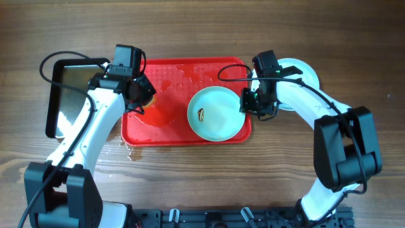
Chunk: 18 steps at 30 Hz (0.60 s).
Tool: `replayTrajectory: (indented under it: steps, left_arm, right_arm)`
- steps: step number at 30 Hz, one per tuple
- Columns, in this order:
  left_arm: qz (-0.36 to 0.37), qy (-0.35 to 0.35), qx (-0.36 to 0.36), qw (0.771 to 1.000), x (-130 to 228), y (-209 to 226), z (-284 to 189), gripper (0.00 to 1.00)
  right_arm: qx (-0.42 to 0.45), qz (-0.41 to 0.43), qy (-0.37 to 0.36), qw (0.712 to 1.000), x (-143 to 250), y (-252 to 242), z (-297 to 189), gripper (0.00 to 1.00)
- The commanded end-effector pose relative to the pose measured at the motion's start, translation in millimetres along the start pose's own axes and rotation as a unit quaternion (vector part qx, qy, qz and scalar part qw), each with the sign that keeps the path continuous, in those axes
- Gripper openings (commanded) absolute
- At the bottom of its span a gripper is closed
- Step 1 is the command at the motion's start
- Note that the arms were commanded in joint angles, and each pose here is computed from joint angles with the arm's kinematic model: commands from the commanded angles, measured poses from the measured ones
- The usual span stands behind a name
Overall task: Clean dirty plates on tray and stack at the side
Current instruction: 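Reach the right gripper to the last plate's rim on the red tray, then hold the last plate with the right gripper and scrub it with the sponge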
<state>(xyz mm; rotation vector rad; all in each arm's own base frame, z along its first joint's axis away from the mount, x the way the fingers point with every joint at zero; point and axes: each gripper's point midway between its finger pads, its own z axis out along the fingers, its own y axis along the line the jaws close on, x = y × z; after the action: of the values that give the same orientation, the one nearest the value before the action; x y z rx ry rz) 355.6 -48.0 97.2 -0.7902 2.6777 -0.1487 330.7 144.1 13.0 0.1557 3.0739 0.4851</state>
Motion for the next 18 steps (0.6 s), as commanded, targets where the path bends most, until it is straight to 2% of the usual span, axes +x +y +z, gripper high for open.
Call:
replayTrajectory:
  steps: [1,4,7,13,18]
  left_arm:
    - [0.004,0.003,0.008,1.000,0.7,-0.4,-0.7,0.04]
    - [0.004,0.003,0.008,1.000,0.7,-0.3,-0.7,0.04]
    - [0.005,0.004,0.008,1.000,0.8,-0.3,-0.7,0.04]
    - [0.008,0.012,0.037,0.999,3.0,-12.2,-1.3,0.04]
    - [0.022,0.025,0.056,0.998,11.8,-26.9,4.1,0.04]
  right_arm:
    - [0.011,-0.008,-0.002,1.000,7.3,-1.3,6.0,0.23]
    - [0.005,-0.015,-0.010,1.000,12.1,9.3,16.4,0.19]
    - [0.004,-0.015,-0.037,0.999,3.4,20.6,18.6,0.04]
    - [-0.061,-0.056,-0.126,0.989,-28.5,76.1,17.6,0.04]
    - [-0.079,-0.070,-0.142,0.984,-31.6,98.8,36.1,0.04]
